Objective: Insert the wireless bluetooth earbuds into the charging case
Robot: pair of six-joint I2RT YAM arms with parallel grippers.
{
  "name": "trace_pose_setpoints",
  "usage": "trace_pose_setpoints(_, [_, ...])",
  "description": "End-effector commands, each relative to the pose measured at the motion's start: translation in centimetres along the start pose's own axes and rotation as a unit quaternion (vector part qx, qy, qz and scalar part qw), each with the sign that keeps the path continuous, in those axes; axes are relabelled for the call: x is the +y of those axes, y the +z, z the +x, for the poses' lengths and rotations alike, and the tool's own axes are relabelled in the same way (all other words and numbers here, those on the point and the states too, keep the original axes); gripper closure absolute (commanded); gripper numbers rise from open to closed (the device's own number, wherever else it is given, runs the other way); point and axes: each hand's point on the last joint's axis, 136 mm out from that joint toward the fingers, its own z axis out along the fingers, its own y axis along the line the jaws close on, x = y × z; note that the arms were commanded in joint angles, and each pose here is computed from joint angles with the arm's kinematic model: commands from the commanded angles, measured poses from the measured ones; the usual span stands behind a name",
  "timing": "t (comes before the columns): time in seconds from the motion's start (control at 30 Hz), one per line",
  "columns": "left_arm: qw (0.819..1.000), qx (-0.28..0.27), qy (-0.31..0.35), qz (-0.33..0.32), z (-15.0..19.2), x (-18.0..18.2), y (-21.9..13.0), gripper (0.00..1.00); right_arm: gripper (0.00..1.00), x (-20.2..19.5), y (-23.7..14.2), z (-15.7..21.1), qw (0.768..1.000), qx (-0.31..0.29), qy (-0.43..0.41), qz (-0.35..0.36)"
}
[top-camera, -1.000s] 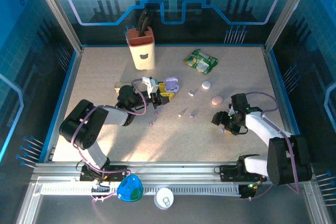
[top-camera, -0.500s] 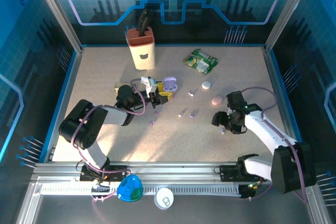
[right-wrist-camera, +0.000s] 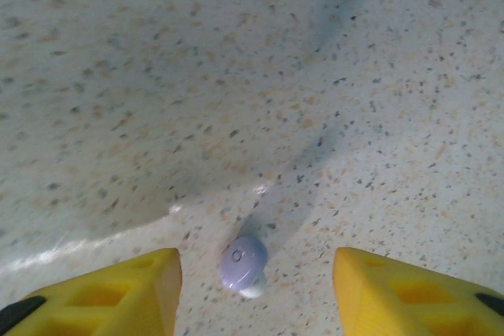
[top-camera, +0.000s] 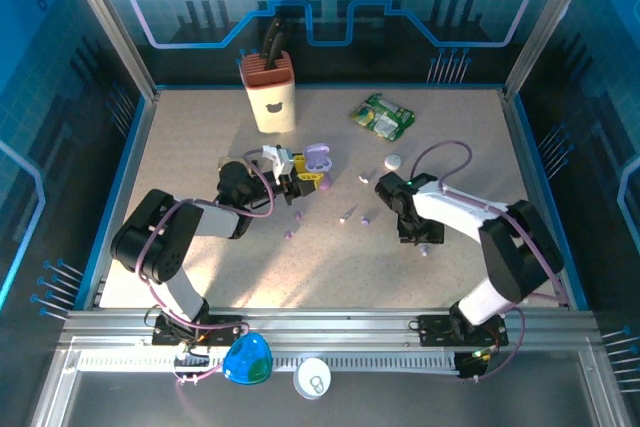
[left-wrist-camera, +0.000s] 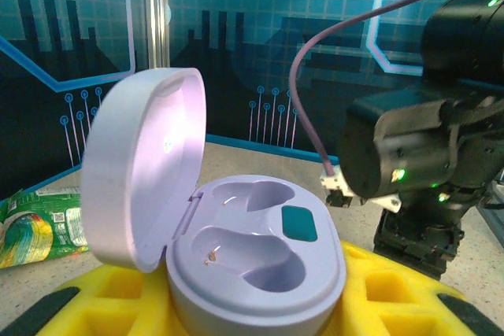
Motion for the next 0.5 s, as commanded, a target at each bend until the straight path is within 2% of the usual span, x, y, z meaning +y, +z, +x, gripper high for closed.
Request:
trace_pose_setpoints(0.0, [1.0, -0.008, 0.022, 0.009, -0.5, -0.4, -0.4, 0.66, 0.48, -1.0, 0.1, 0.1, 0.998, -0.001, 0.013, 0.06])
trace_pose_setpoints(0.23, [1.0, -0.008, 0.02, 0.009, -0.4, -0.4, -0.4, 0.66, 0.53, 0.4, 1.2, 0.5, 0.998, 0.018, 0.006, 0.06])
trace_pose_setpoints(0.47, [1.0, -0.007, 0.019, 0.01, -0.3, -0.4, -0.4, 0.66, 0.58, -0.1, 1.7, 1.8, 0.997, 0.038, 0.011, 0.071])
